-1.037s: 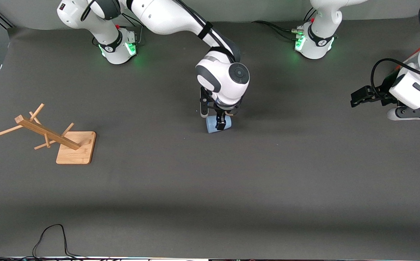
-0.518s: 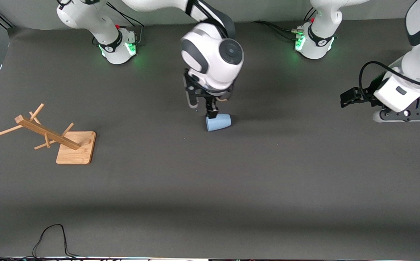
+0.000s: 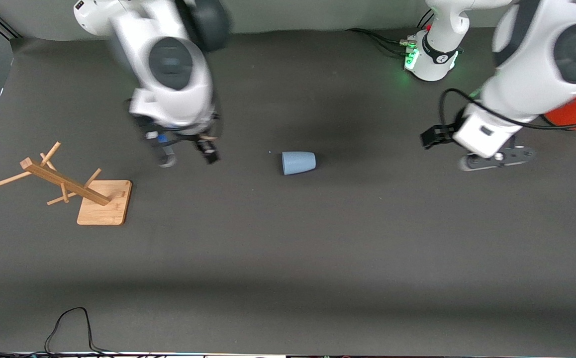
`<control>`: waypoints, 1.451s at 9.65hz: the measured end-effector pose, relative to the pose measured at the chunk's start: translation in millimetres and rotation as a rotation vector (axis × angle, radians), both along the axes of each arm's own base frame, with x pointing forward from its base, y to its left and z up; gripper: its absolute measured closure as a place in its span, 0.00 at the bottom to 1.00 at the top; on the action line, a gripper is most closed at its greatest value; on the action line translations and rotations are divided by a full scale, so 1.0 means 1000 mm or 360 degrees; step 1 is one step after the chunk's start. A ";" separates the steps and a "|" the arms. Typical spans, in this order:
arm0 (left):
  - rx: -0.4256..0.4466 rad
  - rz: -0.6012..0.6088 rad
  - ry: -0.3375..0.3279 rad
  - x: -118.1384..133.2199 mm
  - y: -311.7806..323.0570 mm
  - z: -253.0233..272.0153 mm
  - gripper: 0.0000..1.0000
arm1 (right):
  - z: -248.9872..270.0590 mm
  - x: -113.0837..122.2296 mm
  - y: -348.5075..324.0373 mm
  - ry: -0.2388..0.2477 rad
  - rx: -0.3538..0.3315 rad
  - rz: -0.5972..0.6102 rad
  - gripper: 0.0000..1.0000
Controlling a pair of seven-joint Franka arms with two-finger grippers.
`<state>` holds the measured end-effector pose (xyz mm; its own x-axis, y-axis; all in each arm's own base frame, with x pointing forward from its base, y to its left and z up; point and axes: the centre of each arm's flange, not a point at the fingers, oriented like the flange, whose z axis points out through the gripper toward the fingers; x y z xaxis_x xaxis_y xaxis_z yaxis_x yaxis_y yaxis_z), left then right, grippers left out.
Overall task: Rotate and upright cup with both arms
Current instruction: 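Withdraw the right gripper while the left gripper reaches the lying cup, then grasp the lying blue cup with the left gripper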
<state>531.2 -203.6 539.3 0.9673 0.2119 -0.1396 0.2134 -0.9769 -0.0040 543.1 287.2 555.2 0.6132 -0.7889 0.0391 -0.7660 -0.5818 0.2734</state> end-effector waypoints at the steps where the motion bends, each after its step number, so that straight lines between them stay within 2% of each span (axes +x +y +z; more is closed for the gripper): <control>1: 0.0027 0.0092 0.0007 -0.004 -0.034 -0.006 0.00 | 0.018 0.008 -0.041 0.0020 0.0057 0.0082 0.00; 5: 0.0106 0.0390 0.0082 -0.010 -0.183 -0.063 0.00 | 0.048 0.026 -0.206 0.0095 0.0275 0.0435 0.00; 6: 0.0146 0.0343 0.0078 -0.017 -0.220 -0.086 0.00 | 0.049 0.027 -0.239 0.0112 0.0328 0.0529 0.00; 7: 0.0229 0.0244 0.0030 -0.029 -0.258 -0.113 0.00 | 0.050 0.027 -0.265 0.0119 0.0372 0.0602 0.00; 9: 0.0416 0.0108 -0.0078 -0.068 -0.330 -0.181 0.00 | 0.051 0.027 -0.300 0.0119 0.0441 0.0775 0.00; 11: 0.0489 -0.0011 -0.0122 -0.100 -0.371 -0.236 0.00 | 0.053 0.030 -0.324 0.0087 0.0479 0.0998 0.00; 14: 0.0595 -0.0167 -0.0194 -0.136 -0.395 -0.272 0.00 | 0.049 0.038 -0.326 0.0023 0.0472 0.1200 0.00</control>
<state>395.4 -598.9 267.5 0.9911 0.1253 0.0456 0.1333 -0.9296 -0.3437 581.0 -38.9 603.9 0.9831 -0.1390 -0.1191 -0.1360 -0.9901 0.0334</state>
